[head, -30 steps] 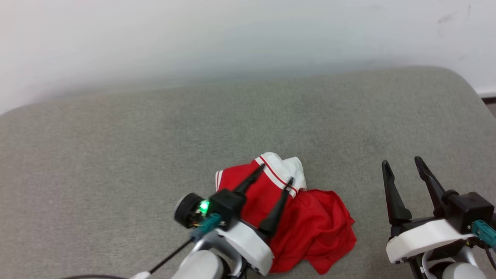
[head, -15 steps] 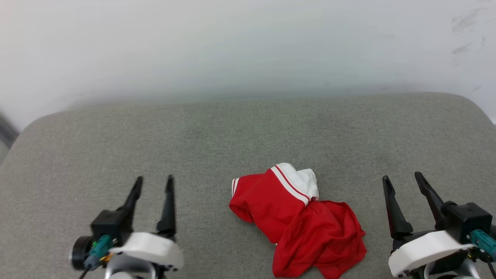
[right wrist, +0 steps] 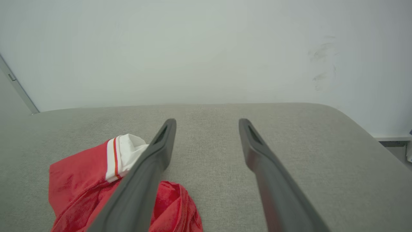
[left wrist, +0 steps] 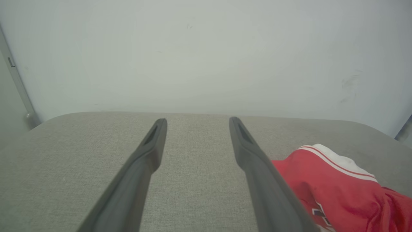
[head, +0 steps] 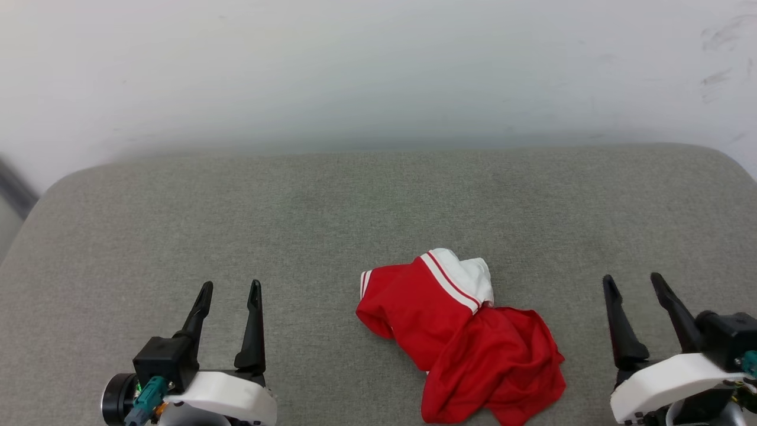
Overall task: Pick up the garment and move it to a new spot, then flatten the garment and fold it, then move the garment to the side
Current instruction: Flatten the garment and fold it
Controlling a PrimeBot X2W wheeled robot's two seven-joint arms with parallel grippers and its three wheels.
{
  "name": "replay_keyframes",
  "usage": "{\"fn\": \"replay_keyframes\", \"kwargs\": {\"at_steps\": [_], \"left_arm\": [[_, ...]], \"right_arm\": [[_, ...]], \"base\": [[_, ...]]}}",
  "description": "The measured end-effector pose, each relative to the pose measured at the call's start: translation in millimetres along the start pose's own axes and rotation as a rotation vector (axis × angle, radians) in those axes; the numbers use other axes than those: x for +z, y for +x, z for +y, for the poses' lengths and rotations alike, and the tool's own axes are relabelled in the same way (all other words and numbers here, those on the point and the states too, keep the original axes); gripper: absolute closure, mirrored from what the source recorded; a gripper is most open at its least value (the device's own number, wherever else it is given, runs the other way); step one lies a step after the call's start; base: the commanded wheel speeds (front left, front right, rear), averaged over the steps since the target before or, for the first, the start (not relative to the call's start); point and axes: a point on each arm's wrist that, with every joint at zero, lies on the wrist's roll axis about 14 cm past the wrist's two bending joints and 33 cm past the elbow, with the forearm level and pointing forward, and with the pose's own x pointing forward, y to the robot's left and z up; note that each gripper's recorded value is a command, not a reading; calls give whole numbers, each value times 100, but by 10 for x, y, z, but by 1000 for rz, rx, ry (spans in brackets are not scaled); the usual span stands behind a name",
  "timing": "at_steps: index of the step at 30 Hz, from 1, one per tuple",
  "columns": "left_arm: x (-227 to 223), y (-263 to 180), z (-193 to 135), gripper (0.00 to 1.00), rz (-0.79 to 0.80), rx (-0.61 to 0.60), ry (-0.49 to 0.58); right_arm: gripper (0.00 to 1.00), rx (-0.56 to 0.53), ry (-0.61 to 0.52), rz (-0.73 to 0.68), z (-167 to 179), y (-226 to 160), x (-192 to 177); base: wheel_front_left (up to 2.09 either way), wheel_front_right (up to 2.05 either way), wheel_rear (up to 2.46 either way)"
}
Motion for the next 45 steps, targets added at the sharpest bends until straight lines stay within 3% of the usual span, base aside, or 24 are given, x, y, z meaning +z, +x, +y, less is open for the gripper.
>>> {"fn": "replay_keyframes", "kwargs": {"at_steps": [5,8,17,23,29,30,32,40,45], "left_arm": [[49,7,15,0,-15,2,-4],[53,-4,35,0,-18,12,-12],[67,43,182,0,-30,55,-9],[20,96,287,0,-19,80,4],[-88,107,359,0,11,108,-4],[-105,100,375,0,16,115,-4],[-108,99,414,0,17,126,4],[-61,158,397,0,-3,117,10],[-46,209,282,0,-13,79,3]], "right_arm": [[0,-23,59,106,-99,112,-171],[0,5,88,240,-63,248,-353],[0,243,23,653,445,631,-757],[0,372,-18,819,807,748,-993],[0,433,-43,978,953,697,-1315],[13,440,-49,1001,966,671,-1357],[100,449,-48,1016,986,656,-1384],[100,447,-96,847,945,913,-973],[100,352,-129,683,600,1064,-551]], "base": [[0,0,0],[0,0,0],[0,0,0],[0,0,0],[0,0,0],[0,0,0],[0,0,0],[0,0,0],[0,0,0]]}}
